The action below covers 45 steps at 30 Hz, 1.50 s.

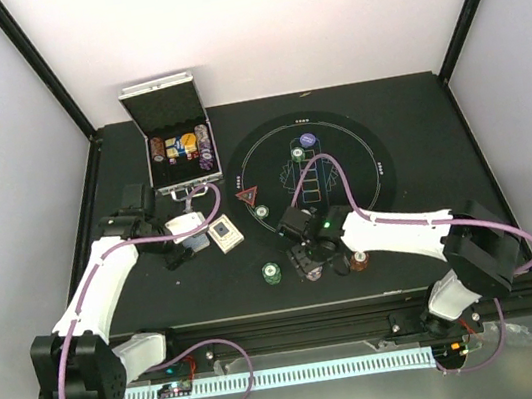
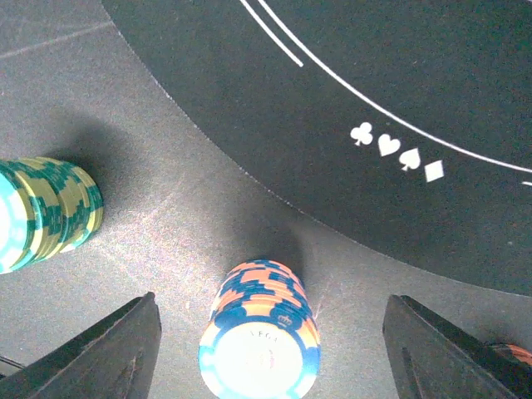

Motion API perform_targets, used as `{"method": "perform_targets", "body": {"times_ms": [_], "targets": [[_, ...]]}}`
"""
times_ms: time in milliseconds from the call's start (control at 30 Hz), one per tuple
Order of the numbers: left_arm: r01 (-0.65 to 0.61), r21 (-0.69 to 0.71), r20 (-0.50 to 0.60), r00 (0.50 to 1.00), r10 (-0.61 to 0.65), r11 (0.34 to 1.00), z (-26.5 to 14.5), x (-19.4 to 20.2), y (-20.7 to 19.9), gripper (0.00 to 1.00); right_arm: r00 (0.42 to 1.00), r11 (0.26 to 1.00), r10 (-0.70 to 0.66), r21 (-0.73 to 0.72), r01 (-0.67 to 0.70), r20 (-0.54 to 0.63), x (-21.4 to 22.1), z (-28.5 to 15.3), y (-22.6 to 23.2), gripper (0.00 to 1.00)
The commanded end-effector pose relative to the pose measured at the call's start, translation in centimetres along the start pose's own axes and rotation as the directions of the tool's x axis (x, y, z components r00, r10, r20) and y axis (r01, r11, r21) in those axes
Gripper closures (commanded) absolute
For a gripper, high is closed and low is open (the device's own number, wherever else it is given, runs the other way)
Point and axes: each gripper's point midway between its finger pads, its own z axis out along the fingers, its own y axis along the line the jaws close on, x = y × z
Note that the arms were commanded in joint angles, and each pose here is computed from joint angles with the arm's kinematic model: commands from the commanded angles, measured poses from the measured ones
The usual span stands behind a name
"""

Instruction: Distribute texas hold em gaming equipment

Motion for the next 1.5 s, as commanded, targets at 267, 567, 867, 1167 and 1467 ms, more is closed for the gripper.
{"method": "perform_targets", "body": {"times_ms": [267, 567, 867, 1167, 1467], "targets": [[-0.039, -0.06, 0.018, 0.999, 0.04, 0.997, -1.9, -0.8, 1.0, 0.99, 1.0, 1.0, 0.003, -0.021, -0.004, -0.025, 1.6, 1.6, 0.9, 0.36], [-0.041, -0.067, 0.017, 0.999, 0.042, 0.997, -2.0, -0.8, 1.0, 0.99, 1.0, 1.0, 0.0, -0.004, 0.0, -0.026, 1.8, 1.9, 0.6, 0.52], [-0.039, -0.068, 0.018, 0.999, 0.041, 0.997, -2.0, -0.8, 1.0, 0.98, 0.999, 1.0, -0.014, 0.024, 0.015, -0.036, 1.9, 2.2, 0.1, 0.49], [-0.042, -0.07, 0.018, 0.999, 0.043, 0.997, -2.0, -0.9, 1.1, 0.98, 1.0, 1.0, -0.017, 0.021, 0.017, -0.021, 1.6, 1.6, 0.1, 0.55], [-0.042, -0.072, 0.017, 0.999, 0.043, 0.997, -2.1, -0.8, 1.1, 0.99, 1.0, 0.999, -0.023, 0.024, 0.023, 0.008, 0.6, 0.2, 0.2, 0.62]]}}
